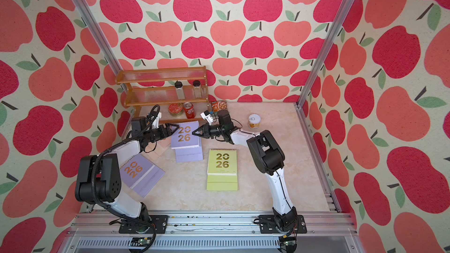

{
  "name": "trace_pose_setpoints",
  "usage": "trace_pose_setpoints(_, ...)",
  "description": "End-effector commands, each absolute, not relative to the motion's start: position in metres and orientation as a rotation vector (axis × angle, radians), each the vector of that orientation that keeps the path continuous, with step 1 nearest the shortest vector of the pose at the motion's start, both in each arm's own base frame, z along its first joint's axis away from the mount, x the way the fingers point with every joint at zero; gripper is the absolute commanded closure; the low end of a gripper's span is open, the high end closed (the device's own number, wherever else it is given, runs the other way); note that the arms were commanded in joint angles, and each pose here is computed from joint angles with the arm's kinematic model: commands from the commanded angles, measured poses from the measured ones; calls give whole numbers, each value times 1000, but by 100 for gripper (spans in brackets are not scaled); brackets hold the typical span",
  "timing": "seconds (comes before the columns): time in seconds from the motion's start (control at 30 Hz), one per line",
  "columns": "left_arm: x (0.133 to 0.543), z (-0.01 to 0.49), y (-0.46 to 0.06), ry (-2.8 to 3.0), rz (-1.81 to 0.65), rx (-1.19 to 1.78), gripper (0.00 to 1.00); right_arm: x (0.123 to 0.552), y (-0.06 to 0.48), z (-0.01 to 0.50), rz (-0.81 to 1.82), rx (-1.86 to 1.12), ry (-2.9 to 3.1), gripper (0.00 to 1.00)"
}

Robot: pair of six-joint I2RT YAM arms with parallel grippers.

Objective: Stack the calendars
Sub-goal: Pick up the calendar at the center of the board.

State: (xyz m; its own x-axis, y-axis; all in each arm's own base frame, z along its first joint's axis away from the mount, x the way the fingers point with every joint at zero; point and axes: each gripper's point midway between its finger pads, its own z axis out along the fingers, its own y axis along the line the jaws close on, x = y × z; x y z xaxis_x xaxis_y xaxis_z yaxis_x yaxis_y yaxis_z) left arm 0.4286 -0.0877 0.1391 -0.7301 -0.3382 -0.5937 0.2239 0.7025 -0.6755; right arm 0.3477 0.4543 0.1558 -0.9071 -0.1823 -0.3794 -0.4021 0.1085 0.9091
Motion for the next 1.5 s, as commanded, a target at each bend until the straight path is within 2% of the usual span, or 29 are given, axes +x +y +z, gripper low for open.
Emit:
trace_pose_setpoints(0.0, 425, 128, -96, 2190, -1021, -46, 22, 344, 452, 189, 1944, -667, 2091, 100)
trace_pose_setpoints(0.17, 426, 126, -101, 2190, -1033, -28, 23, 341, 452, 188, 1955, -677, 2091, 100)
trace_pose_setpoints(0.37, 422, 132, -114, 2173, -1096, 24, 35, 340, 452, 185, 1961, -677, 2095, 100)
trace_pose_setpoints(0.97, 400, 169, -142, 2128, -1213, 197, 49, 350, 451, 168, 2082, -634, 2072, 100)
trace_pose_setpoints(1.23, 394, 185, -147, 2115, -1224, 236, 58, 350, 450, 163, 2072, -626, 2094, 100)
trace_pose_setpoints(1.47, 391, 198, -150, 2111, -1252, 254, 82, 349, 449, 166, 2034, -652, 2106, 100)
